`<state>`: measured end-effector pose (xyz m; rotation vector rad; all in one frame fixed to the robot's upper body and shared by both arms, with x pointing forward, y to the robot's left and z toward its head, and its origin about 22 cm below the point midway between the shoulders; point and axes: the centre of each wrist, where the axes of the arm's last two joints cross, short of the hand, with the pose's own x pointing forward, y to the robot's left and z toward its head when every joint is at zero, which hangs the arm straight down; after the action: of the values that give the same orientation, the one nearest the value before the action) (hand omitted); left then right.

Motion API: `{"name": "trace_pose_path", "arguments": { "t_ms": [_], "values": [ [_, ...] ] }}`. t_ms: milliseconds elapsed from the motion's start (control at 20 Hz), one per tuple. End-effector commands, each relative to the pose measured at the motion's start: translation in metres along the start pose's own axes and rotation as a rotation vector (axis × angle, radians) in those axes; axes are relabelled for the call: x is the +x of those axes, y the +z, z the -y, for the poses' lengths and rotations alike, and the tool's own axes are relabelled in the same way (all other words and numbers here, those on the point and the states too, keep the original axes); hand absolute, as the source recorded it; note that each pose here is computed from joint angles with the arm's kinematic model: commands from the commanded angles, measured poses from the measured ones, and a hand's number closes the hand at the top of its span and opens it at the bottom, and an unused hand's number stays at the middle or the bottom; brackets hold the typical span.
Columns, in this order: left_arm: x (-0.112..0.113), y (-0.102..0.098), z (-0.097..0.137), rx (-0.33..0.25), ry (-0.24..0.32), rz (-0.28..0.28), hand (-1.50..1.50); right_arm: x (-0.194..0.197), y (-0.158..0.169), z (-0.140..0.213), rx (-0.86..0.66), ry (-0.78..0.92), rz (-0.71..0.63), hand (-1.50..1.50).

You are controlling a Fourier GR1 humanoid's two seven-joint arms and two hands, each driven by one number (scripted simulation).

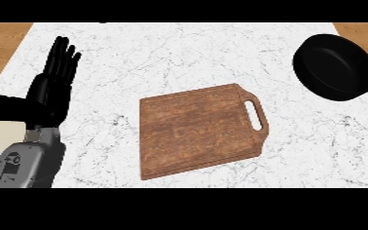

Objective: Pick the eggplant from the cutting board and place it in the pot

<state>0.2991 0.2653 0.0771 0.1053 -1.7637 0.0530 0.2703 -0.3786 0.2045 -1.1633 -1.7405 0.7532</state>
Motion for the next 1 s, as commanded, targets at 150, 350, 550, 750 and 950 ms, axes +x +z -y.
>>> {"name": "trace_pose_path", "arguments": {
  "t_ms": [150, 350, 550, 750, 950],
  "values": [
    [-0.019, -0.008, -0.003, -0.014, -0.007, -0.008, 0.00, -0.074, -0.028, -0.001, -0.026, -0.024, -0.055, 1.50],
    [-0.007, -0.007, -0.022, -0.014, -0.014, 0.023, 0.00, -0.112, -0.028, -0.007, 0.007, -0.031, -0.023, 1.50],
    [0.003, -0.005, 0.004, -0.032, 0.011, 0.011, 0.00, -0.123, -0.050, -0.023, 0.024, 0.005, -0.034, 1.50],
    [-0.007, -0.001, 0.005, -0.042, 0.017, 0.016, 0.00, -0.136, -0.053, -0.033, 0.025, -0.001, -0.051, 1.50],
    [0.002, -0.013, 0.018, -0.054, 0.005, 0.005, 0.00, -0.139, -0.044, -0.065, 0.149, 0.059, -0.064, 1.50]
  ]
}}
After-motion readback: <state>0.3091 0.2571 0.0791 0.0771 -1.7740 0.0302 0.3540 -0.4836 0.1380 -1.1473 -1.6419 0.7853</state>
